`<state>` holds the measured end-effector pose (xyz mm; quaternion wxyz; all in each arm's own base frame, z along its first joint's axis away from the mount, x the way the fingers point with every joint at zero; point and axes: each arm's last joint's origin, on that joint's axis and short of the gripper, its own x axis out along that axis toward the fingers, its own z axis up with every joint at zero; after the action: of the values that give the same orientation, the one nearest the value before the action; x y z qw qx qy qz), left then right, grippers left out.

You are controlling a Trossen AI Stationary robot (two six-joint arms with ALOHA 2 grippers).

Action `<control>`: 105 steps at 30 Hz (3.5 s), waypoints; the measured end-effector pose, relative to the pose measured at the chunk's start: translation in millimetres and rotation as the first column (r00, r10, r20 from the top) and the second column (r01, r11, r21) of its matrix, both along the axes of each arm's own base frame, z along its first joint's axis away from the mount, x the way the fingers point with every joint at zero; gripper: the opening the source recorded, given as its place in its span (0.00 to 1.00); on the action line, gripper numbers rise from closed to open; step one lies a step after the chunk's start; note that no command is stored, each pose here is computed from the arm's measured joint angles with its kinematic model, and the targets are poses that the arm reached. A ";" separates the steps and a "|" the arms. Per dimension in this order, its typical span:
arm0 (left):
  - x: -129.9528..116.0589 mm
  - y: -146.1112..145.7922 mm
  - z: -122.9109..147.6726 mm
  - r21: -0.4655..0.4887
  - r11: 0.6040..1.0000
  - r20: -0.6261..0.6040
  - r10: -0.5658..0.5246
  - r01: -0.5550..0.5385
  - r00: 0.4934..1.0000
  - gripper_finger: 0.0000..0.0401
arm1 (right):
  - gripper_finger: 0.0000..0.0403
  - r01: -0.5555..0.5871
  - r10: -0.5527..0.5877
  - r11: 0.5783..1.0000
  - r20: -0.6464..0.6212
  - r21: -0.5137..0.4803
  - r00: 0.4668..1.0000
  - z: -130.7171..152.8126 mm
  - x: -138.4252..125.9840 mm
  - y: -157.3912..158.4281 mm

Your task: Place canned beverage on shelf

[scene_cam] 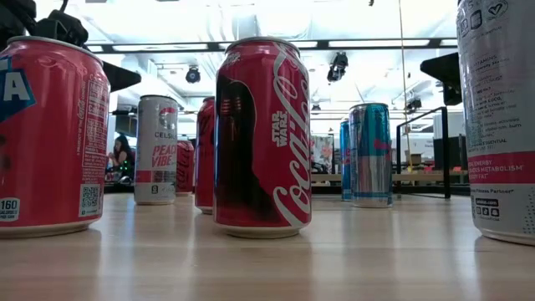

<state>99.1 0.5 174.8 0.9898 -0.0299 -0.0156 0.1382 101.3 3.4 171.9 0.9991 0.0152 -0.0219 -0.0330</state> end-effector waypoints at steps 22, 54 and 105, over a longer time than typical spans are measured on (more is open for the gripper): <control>0.0 0.0 0.0 0.000 1.000 0.000 0.000 0.000 1.000 0.00 | 0.02 0.000 0.000 1.000 0.000 0.000 1.000 0.0 0.0 0.0; 0.0 0.0 0.0 0.000 1.000 0.000 0.000 0.000 1.000 0.00 | 0.02 0.000 0.000 1.000 0.000 0.000 1.000 0.0 0.0 0.0; -3.8 0.3 49.5 -0.248 0.957 0.564 0.017 0.150 0.826 0.00 | 0.02 0.078 -0.115 0.941 0.095 0.329 0.989 47.3 6.9 -3.3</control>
<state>95.3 0.7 224.4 0.9313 -0.2099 -0.2842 0.0891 108.2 0.2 219.2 0.9774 0.1798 -0.0731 -0.0842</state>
